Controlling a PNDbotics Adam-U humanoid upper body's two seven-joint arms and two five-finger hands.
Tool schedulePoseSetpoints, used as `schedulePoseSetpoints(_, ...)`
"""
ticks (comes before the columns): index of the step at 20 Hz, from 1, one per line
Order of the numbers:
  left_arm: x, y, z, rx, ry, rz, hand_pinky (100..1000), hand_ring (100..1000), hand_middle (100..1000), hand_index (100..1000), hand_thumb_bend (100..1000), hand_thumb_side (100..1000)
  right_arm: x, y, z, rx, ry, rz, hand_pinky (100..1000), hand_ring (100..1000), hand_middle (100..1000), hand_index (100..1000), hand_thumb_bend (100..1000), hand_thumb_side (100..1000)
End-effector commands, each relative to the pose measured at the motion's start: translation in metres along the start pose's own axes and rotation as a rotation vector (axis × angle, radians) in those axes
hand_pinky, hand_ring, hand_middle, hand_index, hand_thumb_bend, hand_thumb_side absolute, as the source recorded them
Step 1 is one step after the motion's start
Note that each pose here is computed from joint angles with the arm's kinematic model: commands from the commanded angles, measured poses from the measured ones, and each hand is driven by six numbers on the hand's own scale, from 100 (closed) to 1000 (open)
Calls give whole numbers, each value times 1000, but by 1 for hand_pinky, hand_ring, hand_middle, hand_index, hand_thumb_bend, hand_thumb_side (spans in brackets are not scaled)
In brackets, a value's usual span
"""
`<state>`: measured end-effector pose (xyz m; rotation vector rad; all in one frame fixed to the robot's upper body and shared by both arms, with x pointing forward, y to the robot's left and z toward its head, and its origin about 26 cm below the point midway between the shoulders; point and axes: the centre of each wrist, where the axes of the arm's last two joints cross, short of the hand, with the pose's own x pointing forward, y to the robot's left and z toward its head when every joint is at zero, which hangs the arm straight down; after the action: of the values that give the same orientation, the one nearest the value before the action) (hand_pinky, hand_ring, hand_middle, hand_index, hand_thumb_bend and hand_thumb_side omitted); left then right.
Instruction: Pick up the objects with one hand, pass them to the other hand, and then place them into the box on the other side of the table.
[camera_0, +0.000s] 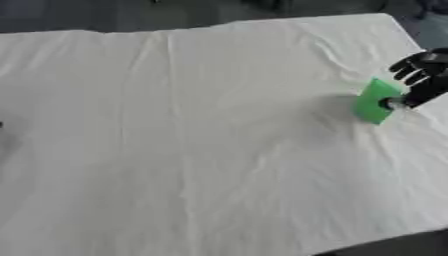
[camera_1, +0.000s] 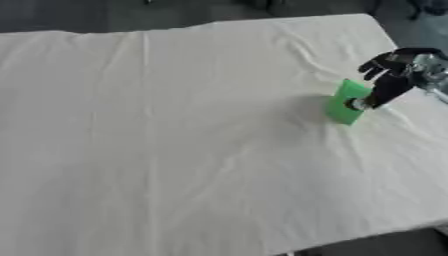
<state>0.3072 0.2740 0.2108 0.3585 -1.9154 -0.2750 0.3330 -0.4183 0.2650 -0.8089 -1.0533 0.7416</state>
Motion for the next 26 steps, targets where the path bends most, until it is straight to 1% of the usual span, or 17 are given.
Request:
schedulePoseSetpoints(1, 8, 3, -1, 0, -29, -13, 832, 811, 789, 729, 100, 860, 0, -13, 1, -27, 10, 24, 980, 906, 848, 899, 406, 125)
schedulePoseSetpoints(10, 9, 2, 0, -9, -27, -10, 830, 816, 784, 722, 100, 860, -7, -11, -10, 8, 41, 9, 987, 910, 852, 899, 412, 163)
schedulePoseSetpoints(11, 9, 1, 0, -13, -28, -8, 829, 816, 783, 721, 100, 859, -9, -10, -12, 15, 50, 5, 992, 912, 853, 901, 391, 161)
schedulePoseSetpoints(12, 10, 1, 0, -17, -31, -7, 829, 816, 782, 720, 100, 856, -12, -10, -14, 20, 61, 1, 993, 913, 853, 901, 414, 177)
schedulePoseSetpoints(15, 13, 0, -1, -24, -39, -9, 827, 813, 778, 715, 100, 860, -20, -10, -22, 27, 88, -17, 984, 908, 845, 897, 418, 184)
schedulePoseSetpoints(18, 12, 0, -1, -22, -35, -10, 825, 813, 776, 713, 100, 859, -23, -10, -25, 27, 80, -26, 978, 905, 835, 895, 417, 178)
schedulePoseSetpoints(22, 10, -1, 0, -25, -29, -11, 825, 814, 776, 713, 100, 862, -20, -11, -24, 10, 58, -33, 963, 896, 828, 890, 414, 153)
schedulePoseSetpoints(24, 9, -1, 0, -23, -26, -14, 825, 814, 776, 713, 100, 861, -15, -15, -20, -22, 34, -31, 953, 889, 824, 886, 405, 103)
schedulePoseSetpoints(25, 9, 0, 0, -21, -25, -16, 825, 814, 777, 712, 100, 862, -13, -18, -16, -50, 20, -27, 948, 885, 826, 885, 361, 128)
schedulePoseSetpoints(26, 9, 0, 0, -20, -24, -17, 825, 814, 777, 712, 100, 862, -10, -20, -13, -79, 9, -22, 949, 885, 824, 885, 396, 100)
